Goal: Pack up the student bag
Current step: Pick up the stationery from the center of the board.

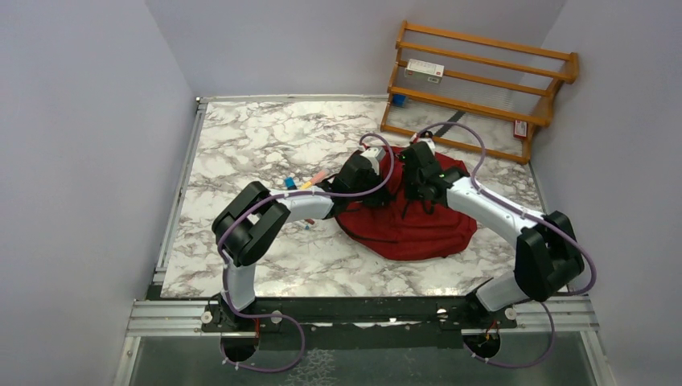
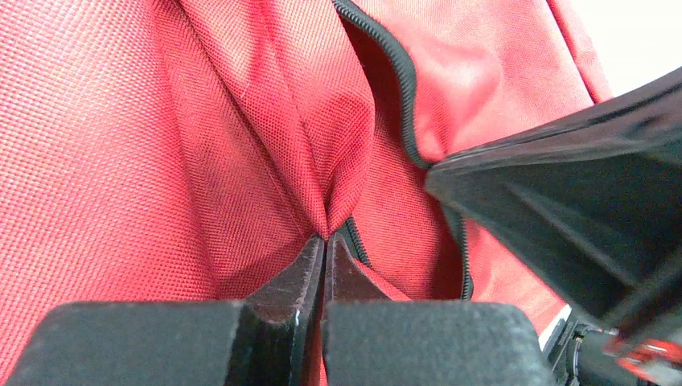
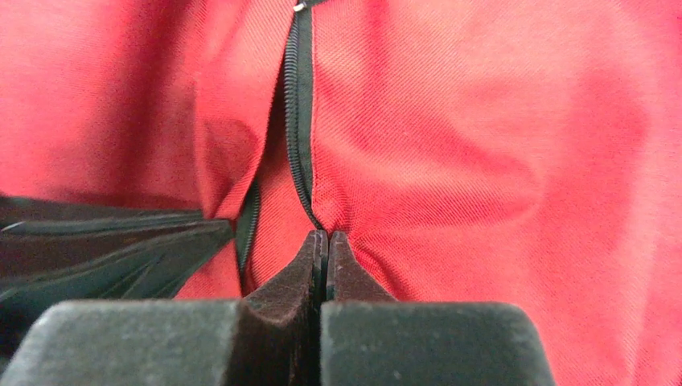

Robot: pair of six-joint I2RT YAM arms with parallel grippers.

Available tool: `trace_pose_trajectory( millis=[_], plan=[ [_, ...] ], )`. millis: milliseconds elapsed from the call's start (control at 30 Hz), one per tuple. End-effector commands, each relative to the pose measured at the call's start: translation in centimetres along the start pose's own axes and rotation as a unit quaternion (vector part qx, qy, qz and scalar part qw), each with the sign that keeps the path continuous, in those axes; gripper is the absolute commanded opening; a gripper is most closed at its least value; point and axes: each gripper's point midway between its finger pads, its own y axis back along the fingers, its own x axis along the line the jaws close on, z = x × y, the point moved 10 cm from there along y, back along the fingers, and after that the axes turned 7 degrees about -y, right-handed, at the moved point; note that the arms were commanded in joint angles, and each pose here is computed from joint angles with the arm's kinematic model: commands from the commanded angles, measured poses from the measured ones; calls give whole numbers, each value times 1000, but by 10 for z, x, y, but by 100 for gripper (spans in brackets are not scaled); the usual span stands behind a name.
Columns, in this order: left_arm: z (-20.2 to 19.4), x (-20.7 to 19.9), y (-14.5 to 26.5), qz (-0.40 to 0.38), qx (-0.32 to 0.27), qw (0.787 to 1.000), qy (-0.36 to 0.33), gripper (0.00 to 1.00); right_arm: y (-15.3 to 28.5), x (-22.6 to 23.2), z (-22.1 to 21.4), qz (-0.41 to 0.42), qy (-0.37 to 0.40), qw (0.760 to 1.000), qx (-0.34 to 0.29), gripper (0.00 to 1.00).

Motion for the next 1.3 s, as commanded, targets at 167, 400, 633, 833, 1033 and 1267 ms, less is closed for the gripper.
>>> trace_pose_trajectory(
  millis=[167, 400, 633, 833, 1033, 1267],
  plan=[
    [-5, -11, 13, -34, 32, 999, -3, 0, 60, -8, 29, 58, -25, 993, -98, 0],
    [1, -14, 15, -43, 24, 999, -10, 0, 69, -14, 28, 60, -20, 992, -113, 0],
    [31, -24, 35, -34, -13, 999, -21, 18, 71, -15, 22, 73, -28, 990, -114, 0],
    [62, -16, 75, 15, -58, 998, -36, 30, 73, -15, 21, 88, -31, 989, -118, 1],
    [67, 23, 131, 119, -98, 987, -33, 39, 70, -14, 16, 100, -31, 988, -112, 0],
    [67, 81, 163, 266, -63, 960, -67, 45, 66, -11, 13, 114, -28, 988, -101, 0]
  ],
)
